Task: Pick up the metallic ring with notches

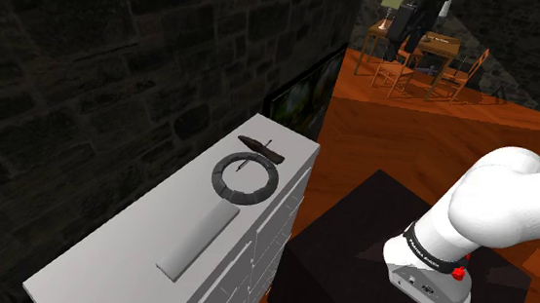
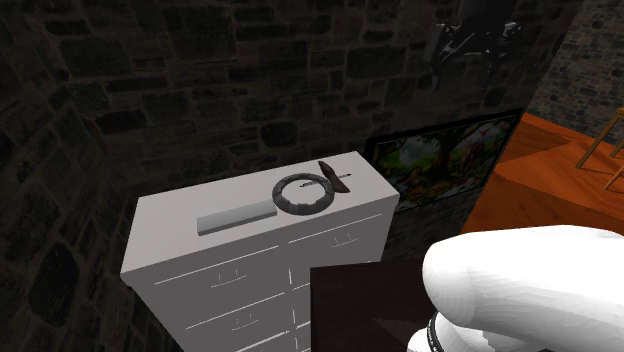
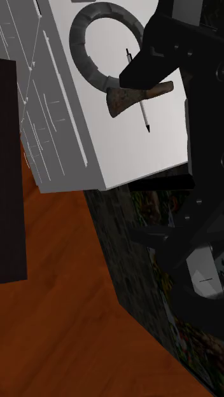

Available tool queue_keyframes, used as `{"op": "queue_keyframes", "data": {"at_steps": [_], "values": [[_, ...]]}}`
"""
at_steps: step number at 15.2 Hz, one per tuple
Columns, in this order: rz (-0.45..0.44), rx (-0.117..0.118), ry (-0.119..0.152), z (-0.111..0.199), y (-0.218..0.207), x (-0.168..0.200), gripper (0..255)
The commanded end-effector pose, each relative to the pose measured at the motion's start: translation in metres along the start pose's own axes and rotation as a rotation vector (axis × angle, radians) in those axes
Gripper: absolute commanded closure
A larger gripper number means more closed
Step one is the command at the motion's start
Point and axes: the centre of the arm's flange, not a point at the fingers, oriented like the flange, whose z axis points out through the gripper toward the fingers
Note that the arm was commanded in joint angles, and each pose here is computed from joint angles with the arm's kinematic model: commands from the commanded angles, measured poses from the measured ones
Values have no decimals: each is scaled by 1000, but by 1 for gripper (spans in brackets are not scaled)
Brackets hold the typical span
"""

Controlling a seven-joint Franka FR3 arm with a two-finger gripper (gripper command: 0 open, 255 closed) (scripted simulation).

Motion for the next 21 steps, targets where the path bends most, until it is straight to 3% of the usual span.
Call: {"op": "queue_keyframes", "data": {"at_steps": [1, 21], "values": [[0, 0, 0, 0, 0, 0, 0], [214, -28, 44, 209, -151, 63, 0]]}}
